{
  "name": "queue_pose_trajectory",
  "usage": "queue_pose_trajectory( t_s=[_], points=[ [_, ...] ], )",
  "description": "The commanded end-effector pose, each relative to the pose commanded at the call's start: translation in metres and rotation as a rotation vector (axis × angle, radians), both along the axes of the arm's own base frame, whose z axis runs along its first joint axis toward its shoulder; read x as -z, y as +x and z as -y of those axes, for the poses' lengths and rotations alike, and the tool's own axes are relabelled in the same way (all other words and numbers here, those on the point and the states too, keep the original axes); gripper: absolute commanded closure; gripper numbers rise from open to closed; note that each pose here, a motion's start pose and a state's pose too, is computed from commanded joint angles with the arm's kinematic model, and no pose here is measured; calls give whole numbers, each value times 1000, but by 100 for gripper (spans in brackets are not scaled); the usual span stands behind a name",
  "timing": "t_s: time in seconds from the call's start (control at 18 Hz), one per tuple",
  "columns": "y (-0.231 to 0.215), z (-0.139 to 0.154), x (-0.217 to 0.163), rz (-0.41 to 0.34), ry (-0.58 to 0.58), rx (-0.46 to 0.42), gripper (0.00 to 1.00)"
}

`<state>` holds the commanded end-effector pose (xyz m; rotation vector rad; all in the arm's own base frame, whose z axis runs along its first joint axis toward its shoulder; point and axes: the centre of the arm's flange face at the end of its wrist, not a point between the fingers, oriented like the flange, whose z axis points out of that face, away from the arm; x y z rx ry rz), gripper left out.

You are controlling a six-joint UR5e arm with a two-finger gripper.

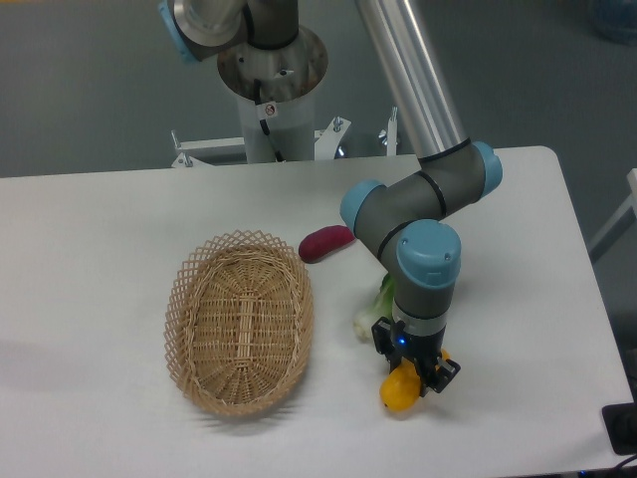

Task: Pick up the mango from the table
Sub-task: 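Lower the gripper around the mango and close the fingers on it, then lift the grasped mango up off the table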

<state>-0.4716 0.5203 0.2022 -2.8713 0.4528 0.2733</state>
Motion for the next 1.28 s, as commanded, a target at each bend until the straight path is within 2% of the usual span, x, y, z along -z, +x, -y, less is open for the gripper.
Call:
queue_pose_trajectory(
  t_s=[0.22,0.56,0.78,0.94,1.06,1.11,1.28],
  points=[
    [-4,0,-18,-21,23,-3,53],
    [-11,21,-89,-85,76,-19,51],
    [-5,34,-125,-51,48,-30,50],
    [-3,50,-150,6,5,-43,50],
    [-3,60,-162,40,-29,-5,50],
    [-2,63,-167,46,-39,15,50],
    [-11,81,-178,53,-43,-1,50]
  ],
)
